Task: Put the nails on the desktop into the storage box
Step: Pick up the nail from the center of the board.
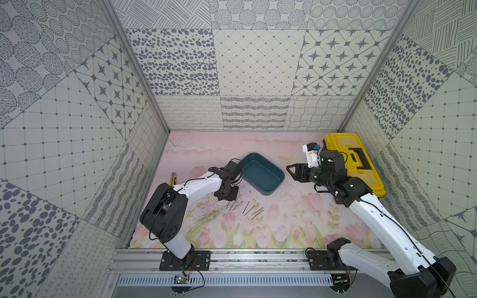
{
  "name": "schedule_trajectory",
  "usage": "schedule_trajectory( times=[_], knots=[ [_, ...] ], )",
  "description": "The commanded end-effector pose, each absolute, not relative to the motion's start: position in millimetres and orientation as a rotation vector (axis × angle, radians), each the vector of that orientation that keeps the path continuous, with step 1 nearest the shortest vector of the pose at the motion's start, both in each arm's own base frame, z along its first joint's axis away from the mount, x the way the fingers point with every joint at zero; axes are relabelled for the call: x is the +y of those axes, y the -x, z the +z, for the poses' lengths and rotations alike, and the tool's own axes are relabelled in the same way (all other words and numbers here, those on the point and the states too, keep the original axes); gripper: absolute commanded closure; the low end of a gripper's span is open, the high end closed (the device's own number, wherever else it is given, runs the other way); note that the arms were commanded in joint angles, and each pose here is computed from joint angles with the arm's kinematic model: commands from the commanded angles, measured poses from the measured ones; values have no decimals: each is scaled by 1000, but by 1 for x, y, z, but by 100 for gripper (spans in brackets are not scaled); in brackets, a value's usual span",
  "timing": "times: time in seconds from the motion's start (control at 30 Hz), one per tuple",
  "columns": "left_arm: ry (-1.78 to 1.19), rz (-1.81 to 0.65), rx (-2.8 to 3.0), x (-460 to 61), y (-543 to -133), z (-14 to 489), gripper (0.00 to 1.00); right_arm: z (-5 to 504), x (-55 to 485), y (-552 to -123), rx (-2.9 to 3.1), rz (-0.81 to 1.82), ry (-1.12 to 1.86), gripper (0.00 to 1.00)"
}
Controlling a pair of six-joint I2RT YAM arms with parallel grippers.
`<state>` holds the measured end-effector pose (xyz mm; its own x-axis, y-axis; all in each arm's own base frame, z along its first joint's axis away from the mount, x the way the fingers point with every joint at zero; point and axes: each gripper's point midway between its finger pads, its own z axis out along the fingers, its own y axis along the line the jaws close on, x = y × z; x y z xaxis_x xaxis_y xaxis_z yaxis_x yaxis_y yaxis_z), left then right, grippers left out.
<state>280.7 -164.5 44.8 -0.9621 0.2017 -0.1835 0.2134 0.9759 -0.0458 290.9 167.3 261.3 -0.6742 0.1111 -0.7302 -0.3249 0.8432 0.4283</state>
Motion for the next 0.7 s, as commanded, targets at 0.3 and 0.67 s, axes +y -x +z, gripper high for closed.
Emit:
schedule_trajectory(
  times=[0.3,0.67],
  knots=[
    [-304,-76,2958,-163,-283,29,78,276,172,-291,2157,727,168,39],
    [-311,-60,2975,-165,-280,16,79,278,172,-288,2150,735,176,39]
  ],
)
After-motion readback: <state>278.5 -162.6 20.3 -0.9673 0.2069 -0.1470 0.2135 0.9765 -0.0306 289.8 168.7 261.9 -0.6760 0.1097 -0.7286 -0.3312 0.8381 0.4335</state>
